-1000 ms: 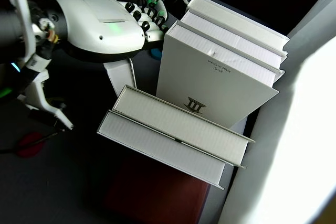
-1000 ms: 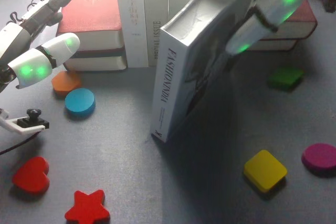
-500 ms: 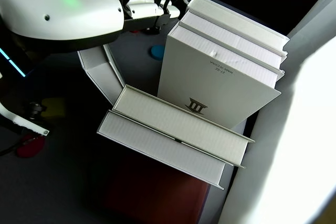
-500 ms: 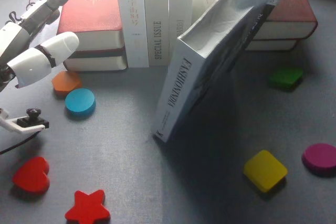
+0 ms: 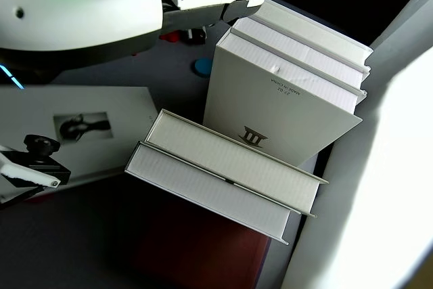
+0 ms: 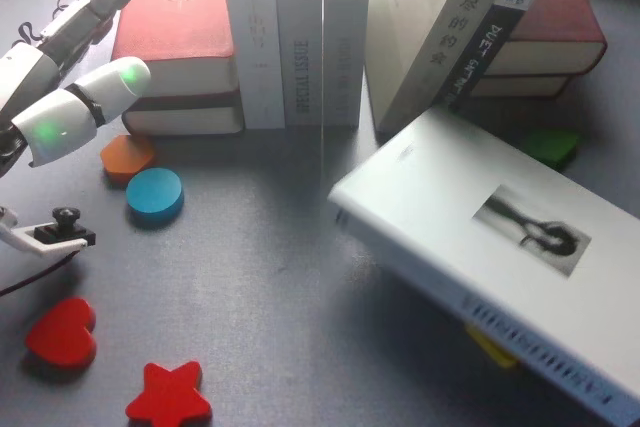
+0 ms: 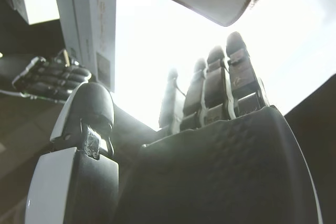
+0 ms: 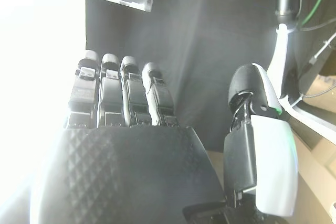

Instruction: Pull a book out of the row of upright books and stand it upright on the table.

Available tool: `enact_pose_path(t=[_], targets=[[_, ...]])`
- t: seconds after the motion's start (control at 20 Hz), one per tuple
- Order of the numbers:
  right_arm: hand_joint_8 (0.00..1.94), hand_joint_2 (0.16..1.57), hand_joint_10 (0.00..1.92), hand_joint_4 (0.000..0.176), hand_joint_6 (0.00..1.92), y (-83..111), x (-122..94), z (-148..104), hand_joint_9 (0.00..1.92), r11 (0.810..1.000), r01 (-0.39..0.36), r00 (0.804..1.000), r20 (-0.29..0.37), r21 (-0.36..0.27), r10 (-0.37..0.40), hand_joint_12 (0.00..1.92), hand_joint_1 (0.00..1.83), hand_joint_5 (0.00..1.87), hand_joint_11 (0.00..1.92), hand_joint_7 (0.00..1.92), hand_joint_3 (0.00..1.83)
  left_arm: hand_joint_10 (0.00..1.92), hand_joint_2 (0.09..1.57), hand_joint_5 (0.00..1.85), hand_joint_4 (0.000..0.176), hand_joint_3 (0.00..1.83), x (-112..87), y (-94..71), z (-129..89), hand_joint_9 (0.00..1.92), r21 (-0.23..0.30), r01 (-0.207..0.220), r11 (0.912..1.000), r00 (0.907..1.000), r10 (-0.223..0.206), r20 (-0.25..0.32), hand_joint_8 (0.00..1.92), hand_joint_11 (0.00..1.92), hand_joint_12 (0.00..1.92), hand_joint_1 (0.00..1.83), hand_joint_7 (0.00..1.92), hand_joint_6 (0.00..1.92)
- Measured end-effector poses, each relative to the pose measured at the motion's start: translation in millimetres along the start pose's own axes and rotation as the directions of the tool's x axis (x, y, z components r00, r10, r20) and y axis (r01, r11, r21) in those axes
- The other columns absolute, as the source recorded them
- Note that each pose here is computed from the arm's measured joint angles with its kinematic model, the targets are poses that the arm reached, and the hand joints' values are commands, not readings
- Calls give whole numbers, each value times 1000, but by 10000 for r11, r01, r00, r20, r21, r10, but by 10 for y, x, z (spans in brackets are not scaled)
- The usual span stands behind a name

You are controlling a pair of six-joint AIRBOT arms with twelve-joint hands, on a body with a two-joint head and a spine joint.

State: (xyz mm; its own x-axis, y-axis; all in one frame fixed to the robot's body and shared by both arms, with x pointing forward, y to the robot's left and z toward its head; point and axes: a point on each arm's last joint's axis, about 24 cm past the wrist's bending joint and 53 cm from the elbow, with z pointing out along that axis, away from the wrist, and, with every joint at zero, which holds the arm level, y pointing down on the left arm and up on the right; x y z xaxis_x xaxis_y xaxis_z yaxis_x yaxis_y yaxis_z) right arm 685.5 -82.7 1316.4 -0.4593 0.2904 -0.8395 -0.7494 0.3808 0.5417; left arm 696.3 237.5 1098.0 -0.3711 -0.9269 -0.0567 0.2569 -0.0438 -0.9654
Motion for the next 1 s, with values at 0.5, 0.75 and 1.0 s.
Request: enact_pose_path(t=[0.5, 0.75, 1.0], targets=[[0, 1050, 0, 0, 0, -323, -38, -725, 0, 9927, -810, 9863, 1510, 899, 668, 0, 446, 0, 0, 0, 0, 0, 1376, 117, 49, 0, 58, -324, -29, 0, 931, -22, 9957, 9999, 35, -133, 0, 0, 301, 459, 25, 5], [0, 1126, 0, 14, 0, -617, 72, -1080, 0, 9684, -2253, 9384, 2911, 1072, 1861, 0, 294, 0, 0, 0, 0, 0, 1350, 54, 75, 0, 46, -432, -44, 0, 1262, -65, 9920, 9999, 79, -107, 0, 0, 0, 409, 0, 0], [0, 1167, 0, 0, 0, -705, 452, -1420, 0, 9377, -3422, 8764, 3801, 595, 2957, 0, 240, 0, 0, 0, 13, 0, 1357, 0, 84, 3, 92, -537, -73, 1, 1703, 36, 9854, 9999, -9, -163, 0, 0, 250, 447, 0, 0]])
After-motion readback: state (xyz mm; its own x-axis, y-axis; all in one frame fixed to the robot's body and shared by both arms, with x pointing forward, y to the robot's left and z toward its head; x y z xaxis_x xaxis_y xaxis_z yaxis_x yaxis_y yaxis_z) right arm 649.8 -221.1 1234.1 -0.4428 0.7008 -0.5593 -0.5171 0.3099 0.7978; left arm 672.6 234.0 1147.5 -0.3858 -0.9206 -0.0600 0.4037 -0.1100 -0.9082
